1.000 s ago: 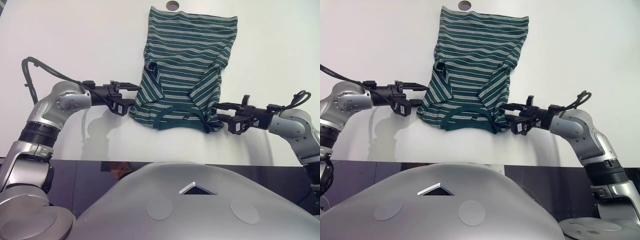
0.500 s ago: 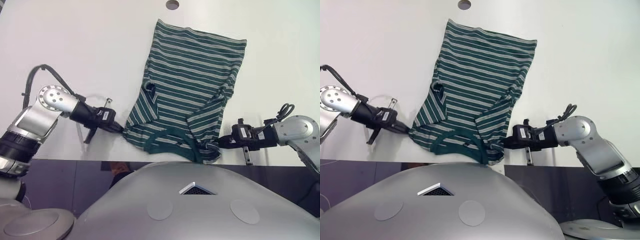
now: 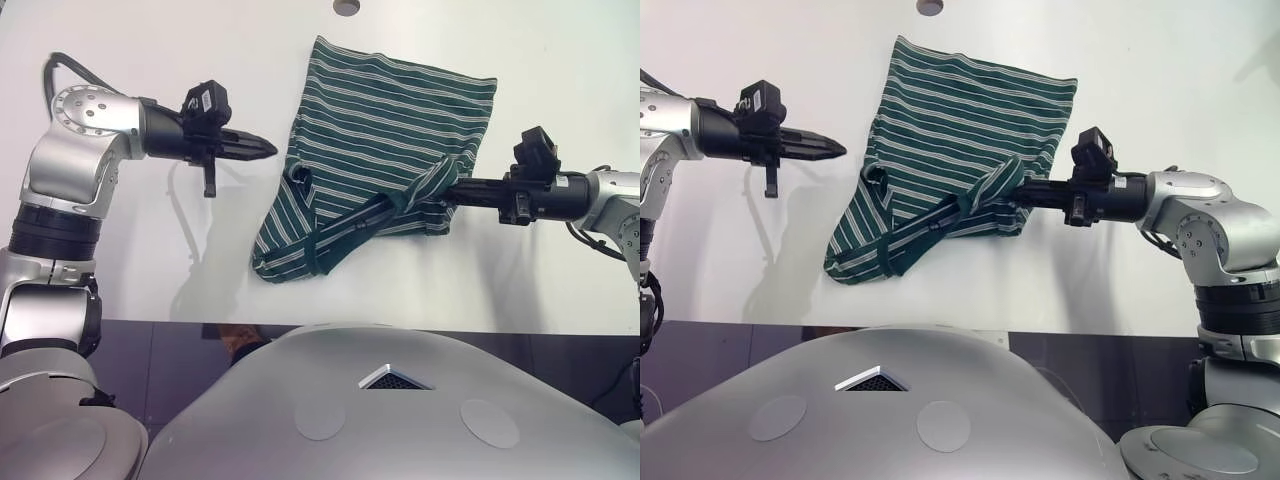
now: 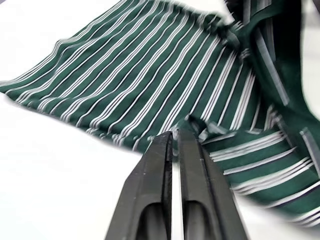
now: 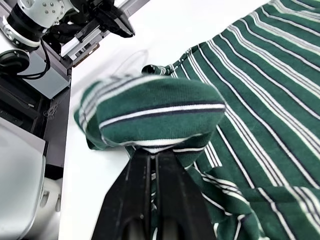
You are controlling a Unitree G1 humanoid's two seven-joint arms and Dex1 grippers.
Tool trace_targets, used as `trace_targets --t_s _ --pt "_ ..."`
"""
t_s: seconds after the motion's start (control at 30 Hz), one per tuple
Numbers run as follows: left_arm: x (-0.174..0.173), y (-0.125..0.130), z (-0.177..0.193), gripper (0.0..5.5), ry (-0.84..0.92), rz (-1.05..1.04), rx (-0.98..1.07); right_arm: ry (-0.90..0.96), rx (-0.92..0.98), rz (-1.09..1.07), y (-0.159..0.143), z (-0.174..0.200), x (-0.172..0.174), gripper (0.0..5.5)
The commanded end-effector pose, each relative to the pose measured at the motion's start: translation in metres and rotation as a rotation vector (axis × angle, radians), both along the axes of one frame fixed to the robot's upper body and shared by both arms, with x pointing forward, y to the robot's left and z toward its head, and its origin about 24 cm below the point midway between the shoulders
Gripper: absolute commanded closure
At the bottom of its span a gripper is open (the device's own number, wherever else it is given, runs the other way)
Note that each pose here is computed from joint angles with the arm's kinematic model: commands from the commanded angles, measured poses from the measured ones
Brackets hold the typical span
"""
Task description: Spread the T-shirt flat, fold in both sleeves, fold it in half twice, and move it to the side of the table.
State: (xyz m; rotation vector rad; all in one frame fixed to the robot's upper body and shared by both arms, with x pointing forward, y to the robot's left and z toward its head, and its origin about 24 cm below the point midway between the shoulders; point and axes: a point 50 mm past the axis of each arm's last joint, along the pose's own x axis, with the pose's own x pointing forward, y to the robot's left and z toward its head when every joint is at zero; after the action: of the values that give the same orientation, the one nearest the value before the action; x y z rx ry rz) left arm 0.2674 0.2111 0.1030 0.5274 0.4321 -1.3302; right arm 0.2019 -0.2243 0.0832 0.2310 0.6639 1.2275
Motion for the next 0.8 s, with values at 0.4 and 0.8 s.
trace_targets --t_s 0.4,0.8 --pt "-0.078 -0.008 -0.073 4.11 -0.387 -0.421 0.245 0.015 -0.086 0.059 -0.006 -0.004 -0.009 5.5" --pt "-0.084 0.014 -0.068 4.93 -0.423 -0.465 0.275 0.019 -0.107 0.044 -0.006 -0.014 -0.015 5.5"
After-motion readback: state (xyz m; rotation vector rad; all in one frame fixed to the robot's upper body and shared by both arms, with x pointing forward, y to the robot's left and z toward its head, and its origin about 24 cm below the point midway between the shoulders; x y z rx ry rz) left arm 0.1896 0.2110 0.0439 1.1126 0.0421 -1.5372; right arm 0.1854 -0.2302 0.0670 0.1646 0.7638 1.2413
